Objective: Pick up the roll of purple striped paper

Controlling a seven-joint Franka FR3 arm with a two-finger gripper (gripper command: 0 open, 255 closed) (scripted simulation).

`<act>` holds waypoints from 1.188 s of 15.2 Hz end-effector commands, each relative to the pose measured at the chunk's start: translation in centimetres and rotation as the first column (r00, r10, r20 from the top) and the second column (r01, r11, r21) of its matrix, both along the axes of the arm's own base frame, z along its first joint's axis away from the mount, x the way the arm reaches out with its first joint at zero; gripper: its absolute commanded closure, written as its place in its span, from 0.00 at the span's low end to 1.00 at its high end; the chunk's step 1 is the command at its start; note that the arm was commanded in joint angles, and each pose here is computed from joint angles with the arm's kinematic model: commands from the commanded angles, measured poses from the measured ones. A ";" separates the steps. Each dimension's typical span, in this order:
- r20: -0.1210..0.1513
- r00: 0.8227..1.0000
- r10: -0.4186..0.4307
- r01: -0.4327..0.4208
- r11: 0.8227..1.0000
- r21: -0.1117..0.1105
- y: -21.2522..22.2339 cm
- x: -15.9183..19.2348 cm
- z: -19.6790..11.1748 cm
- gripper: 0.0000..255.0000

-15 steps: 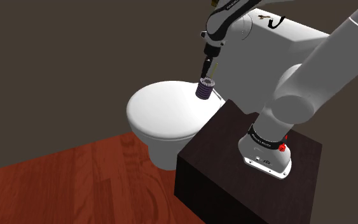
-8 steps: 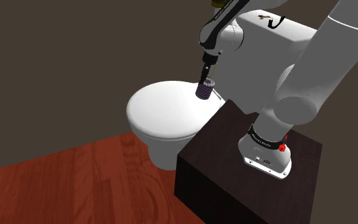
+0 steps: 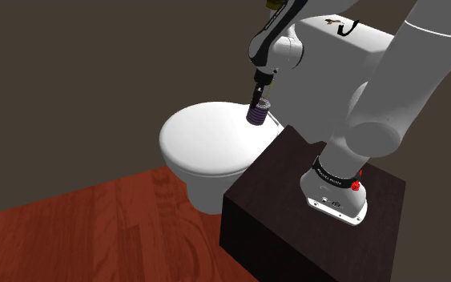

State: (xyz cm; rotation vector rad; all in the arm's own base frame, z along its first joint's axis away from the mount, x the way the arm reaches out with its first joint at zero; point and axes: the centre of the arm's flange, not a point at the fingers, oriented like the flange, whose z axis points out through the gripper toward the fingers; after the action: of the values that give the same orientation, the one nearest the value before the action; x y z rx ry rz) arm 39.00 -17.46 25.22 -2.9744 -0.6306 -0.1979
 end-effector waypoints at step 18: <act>-0.003 1.000 -0.001 0.001 1.000 0.000 -0.1 -0.2 6.1 1.00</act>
State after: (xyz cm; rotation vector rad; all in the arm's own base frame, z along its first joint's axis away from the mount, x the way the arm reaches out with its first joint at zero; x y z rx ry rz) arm 38.93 -17.61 30.68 -2.9735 -0.6286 -0.1940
